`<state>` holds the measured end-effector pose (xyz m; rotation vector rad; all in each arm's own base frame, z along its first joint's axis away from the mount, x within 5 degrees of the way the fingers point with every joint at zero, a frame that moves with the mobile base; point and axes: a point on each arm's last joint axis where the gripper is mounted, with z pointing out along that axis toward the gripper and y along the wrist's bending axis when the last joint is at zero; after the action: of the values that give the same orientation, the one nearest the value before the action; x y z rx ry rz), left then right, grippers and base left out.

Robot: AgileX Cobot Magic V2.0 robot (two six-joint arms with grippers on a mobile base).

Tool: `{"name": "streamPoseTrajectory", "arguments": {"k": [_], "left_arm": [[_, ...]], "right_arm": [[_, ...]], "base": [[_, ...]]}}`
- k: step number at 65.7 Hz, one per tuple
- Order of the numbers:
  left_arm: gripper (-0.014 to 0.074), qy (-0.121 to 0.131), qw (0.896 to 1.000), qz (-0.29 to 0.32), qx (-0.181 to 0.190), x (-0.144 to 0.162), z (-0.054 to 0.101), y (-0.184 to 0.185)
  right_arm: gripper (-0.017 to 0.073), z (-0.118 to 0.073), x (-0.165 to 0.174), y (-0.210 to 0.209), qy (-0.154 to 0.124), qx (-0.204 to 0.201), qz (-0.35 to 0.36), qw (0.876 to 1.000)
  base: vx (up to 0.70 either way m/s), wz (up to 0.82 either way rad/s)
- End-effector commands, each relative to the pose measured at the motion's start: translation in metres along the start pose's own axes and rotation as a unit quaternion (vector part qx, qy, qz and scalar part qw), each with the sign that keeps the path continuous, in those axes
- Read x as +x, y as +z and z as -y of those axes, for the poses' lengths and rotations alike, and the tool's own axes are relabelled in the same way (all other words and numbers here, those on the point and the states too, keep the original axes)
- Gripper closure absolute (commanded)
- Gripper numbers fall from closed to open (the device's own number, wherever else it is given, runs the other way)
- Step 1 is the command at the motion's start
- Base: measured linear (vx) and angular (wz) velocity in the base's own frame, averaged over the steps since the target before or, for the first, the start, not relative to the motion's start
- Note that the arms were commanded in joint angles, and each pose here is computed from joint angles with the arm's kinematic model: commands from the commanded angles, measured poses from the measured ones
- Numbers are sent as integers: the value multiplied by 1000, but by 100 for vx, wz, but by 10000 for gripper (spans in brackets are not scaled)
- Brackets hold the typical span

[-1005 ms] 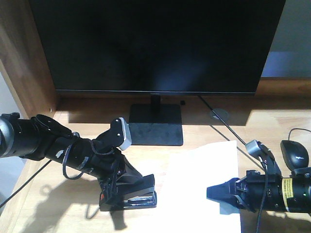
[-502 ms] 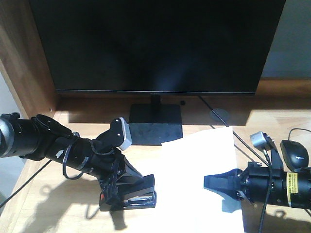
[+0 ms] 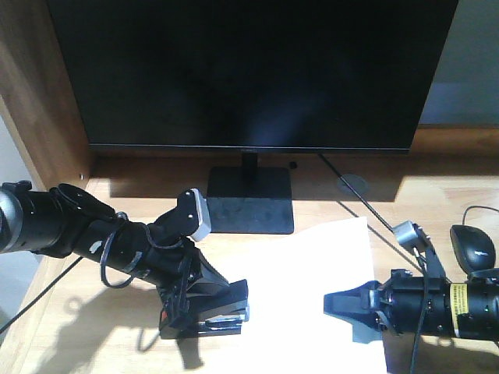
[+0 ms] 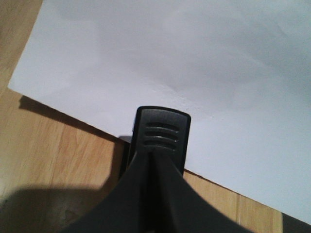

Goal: Grab stapler and paper to desk for stapling

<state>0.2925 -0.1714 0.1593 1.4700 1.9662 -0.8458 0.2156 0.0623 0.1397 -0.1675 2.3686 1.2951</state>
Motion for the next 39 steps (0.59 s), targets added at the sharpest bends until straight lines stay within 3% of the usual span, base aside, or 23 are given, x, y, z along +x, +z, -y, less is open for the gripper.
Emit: {"name": "streamPoseTrajectory", "arguments": {"k": [1, 39], "left_arm": [[600, 7, 999, 36, -2, -20, 4, -11], [600, 7, 999, 36, -2, -20, 4, -11]], "right_arm": [[561, -9, -10, -1, -14, -42, 30, 999], [561, -8, -17, 2, 24, -63, 71, 995]], "base": [[0, 0], [0, 0]]}}
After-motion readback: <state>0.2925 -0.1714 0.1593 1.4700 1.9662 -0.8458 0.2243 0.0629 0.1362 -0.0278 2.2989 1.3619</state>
